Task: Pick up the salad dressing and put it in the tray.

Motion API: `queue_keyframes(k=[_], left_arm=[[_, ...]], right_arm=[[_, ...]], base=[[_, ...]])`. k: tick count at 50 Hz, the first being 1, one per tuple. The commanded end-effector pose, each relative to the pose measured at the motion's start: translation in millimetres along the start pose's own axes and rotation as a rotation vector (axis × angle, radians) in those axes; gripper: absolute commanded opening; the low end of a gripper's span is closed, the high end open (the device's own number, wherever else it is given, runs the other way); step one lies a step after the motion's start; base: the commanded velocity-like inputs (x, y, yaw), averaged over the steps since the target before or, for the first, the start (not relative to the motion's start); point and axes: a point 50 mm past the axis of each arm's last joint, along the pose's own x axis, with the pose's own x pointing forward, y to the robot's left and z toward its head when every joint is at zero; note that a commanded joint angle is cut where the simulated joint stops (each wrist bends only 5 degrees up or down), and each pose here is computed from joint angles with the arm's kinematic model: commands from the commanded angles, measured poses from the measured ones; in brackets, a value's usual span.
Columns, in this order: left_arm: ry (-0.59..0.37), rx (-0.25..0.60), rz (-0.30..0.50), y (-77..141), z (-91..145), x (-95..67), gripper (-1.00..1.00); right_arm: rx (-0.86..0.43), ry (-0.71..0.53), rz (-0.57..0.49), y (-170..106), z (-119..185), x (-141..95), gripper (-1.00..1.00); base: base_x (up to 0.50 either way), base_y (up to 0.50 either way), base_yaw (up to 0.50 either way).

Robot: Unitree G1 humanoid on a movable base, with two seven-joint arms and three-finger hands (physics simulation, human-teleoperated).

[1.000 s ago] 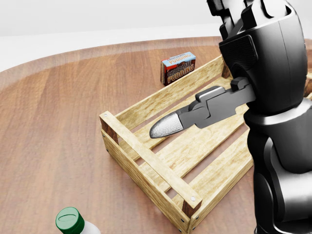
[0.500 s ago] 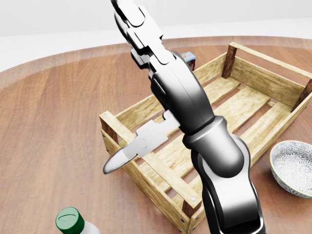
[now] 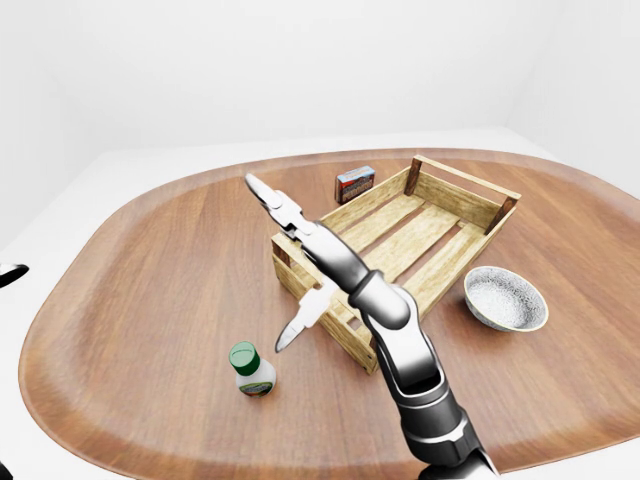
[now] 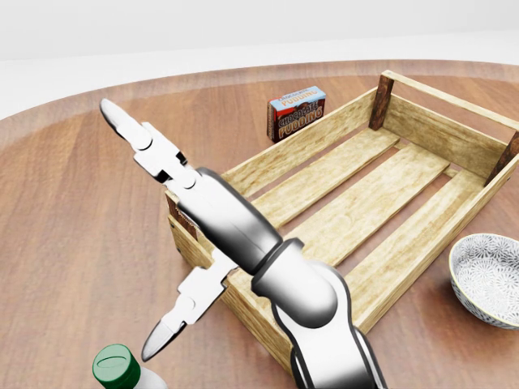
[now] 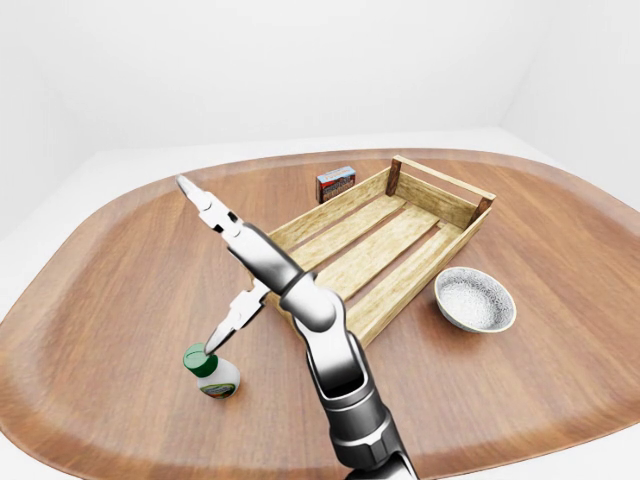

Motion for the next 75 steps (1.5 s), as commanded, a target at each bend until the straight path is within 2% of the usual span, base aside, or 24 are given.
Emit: queue_keyframes(k=[1,7,14,23,48,60,75], left_arm=[[0.0,-0.001,-0.002,-0.8,-0.2,0.2,1.0],[-0.002,-0.003,-0.003,-1.1,0.2,0.1,1.0],[0.009,-0.001,-0.003,-0.9,-2.6,0.2,1.0],[0.042,0.003,-0.004,2.2,-10.0,0.5,1.0],[0.03,-0.003,-0.002,1.1,-7.1,-0.1,1.0],[0.034,-0.001,-0.007,0.4,-8.3,-0.4,1.0],[0.038,0.003,-0.003,2.6,-8.8,-0.4,1.0]], right_arm=[[-0.126,0.105,0.215,36.1,-9.1,-3.1,1.0],[-0.153,0.166,0.304,50.2,-15.7,-7.8,1.0],[-0.152,0.174,0.323,62.5,-14.7,-11.5,1.0],[-0.103,0.268,0.374,73.3,-38.7,-12.9,1.0],[-0.091,0.397,0.412,71.6,-68.8,0.1,1.0],[-0.035,0.374,0.439,84.4,-66.4,4.9,1.0],[0.061,0.493,0.534,103.4,-96.0,5.9,1.0]], base=[[0.0,0.0,0.0],[0.0,0.0,0.0],[0.0,0.0,0.0],[0.0,0.0,0.0],[0.0,0.0,0.0],[0.0,0.0,0.0],[0.0,0.0,0.0]])
